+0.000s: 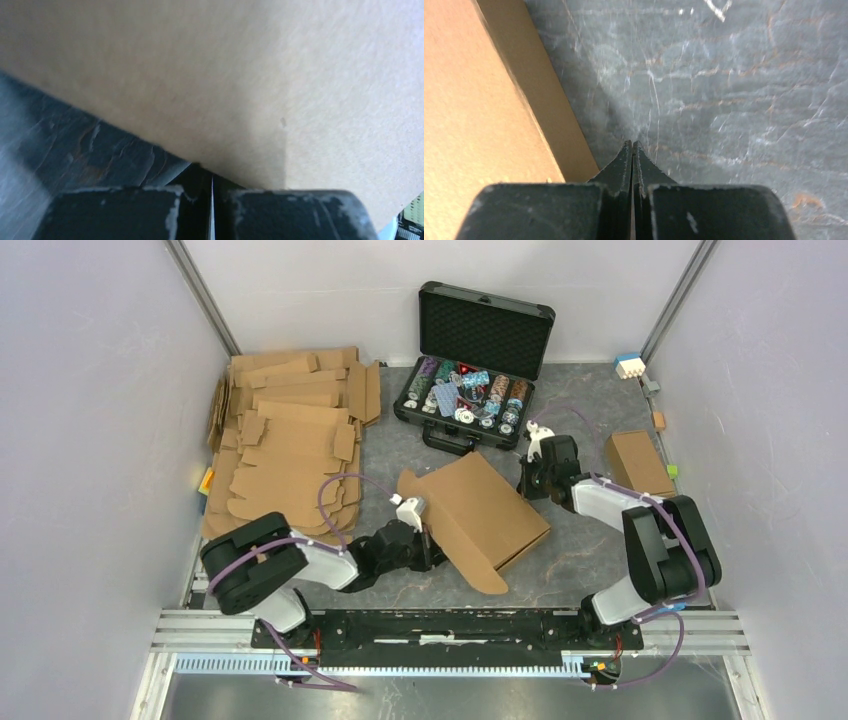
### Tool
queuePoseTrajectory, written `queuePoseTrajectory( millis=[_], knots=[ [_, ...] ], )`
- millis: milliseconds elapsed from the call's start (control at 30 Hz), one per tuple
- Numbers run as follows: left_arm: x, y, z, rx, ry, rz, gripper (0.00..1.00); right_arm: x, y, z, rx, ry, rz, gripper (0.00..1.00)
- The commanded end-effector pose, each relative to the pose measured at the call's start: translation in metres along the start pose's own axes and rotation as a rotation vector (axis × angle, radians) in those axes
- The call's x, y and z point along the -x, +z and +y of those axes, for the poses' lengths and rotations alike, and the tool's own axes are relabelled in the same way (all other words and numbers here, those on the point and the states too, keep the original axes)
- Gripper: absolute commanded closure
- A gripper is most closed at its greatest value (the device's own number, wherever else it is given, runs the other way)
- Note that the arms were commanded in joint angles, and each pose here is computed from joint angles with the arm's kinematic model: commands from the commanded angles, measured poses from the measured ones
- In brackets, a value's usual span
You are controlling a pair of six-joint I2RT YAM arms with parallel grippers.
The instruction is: Fold the paper box
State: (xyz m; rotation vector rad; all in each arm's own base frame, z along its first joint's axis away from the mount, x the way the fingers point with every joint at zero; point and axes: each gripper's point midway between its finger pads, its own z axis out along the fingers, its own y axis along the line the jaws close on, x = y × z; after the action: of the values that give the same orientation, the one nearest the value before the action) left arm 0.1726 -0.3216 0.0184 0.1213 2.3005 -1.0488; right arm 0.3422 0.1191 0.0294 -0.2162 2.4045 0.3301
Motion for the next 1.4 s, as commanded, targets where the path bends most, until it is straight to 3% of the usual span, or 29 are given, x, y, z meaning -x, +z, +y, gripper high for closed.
queuePoseTrajectory(
  millis=[0, 200, 400, 667, 733, 867, 1067, 1367],
  knots=[
    [-0.001, -0.020, 0.009, 0.033, -0.035, -0.010, 0.98, 0.000, -0.012, 0.014, 0.060, 0.010, -0.047, 1.00],
    [-0.012, -0.040, 0.035, 0.116, -0.090, -0.017, 0.98, -0.007, -0.025, 0.026, 0.126, -0.009, -0.067, 0.93],
    [-0.005, -0.059, 0.052, 0.170, -0.119, -0.048, 0.98, -0.008, -0.033, 0.037, 0.189, -0.004, -0.082, 0.71],
    [0.011, -0.066, 0.030, 0.050, -0.133, -0.087, 0.98, 0.004, -0.046, 0.038, 0.221, 0.041, -0.152, 0.59],
    [0.012, -0.069, 0.023, -0.003, -0.140, -0.099, 0.91, 0.003, -0.048, 0.038, 0.237, 0.064, -0.168, 0.56],
    [0.012, -0.073, 0.008, -0.098, -0.151, -0.104, 0.77, 0.005, -0.054, 0.037, 0.277, 0.116, -0.208, 0.53],
    [0.012, -0.067, -0.013, -0.203, -0.153, -0.079, 0.77, 0.002, -0.059, 0.054, 0.402, 0.136, -0.212, 0.47],
    [0.026, -0.057, -0.025, -0.233, -0.135, -0.100, 0.77, -0.015, -0.056, 0.057, 0.442, 0.158, -0.162, 0.49]
  ],
)
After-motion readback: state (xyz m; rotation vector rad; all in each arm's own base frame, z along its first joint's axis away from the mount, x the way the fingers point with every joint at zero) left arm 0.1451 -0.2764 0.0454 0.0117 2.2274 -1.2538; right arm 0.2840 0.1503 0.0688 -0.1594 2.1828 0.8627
